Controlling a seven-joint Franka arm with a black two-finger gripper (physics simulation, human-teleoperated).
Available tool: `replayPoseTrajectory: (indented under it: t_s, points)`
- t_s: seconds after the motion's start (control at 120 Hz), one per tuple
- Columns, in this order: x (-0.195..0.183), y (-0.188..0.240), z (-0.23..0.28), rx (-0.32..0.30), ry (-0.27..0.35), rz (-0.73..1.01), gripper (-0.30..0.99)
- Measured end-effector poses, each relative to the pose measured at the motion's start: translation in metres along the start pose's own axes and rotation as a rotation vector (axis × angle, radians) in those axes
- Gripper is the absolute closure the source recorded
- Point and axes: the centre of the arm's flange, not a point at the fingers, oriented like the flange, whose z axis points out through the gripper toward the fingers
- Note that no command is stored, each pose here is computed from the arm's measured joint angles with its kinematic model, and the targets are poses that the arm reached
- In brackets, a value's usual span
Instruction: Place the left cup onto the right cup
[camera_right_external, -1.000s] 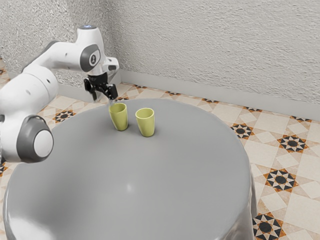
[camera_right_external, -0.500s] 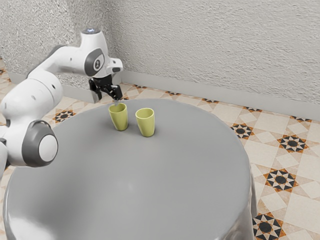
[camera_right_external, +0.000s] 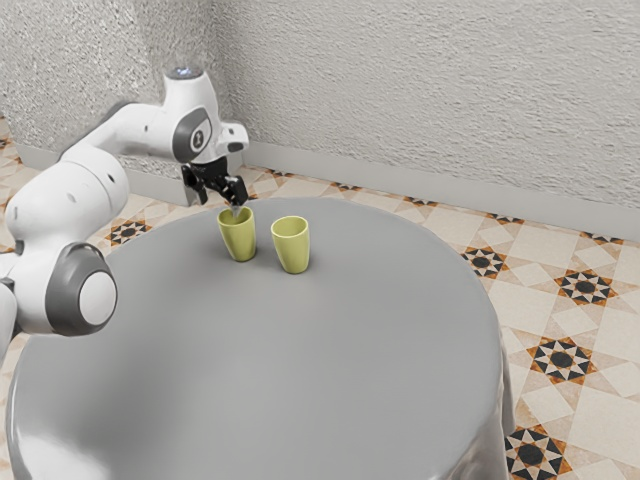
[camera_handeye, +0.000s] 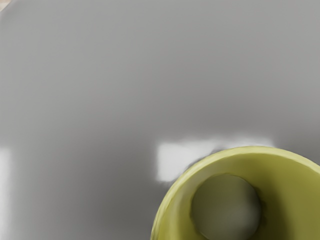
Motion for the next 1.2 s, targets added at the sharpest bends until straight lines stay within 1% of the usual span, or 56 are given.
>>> replayPoseTrajectory:
  t_s: [0.333,0.967,1.05,1.2]
  points:
    - [0.000,-0.001,0.002,0.007,0.006,-0.003,0.00]
    - [-0.004,0.003,0.036,-0.004,-0.025,-0.001,0.00]
    - [-0.004,0.003,0.036,-0.003,-0.024,-0.002,0.05]
    - [-0.004,0.002,0.036,-0.002,-0.023,-0.004,0.20]
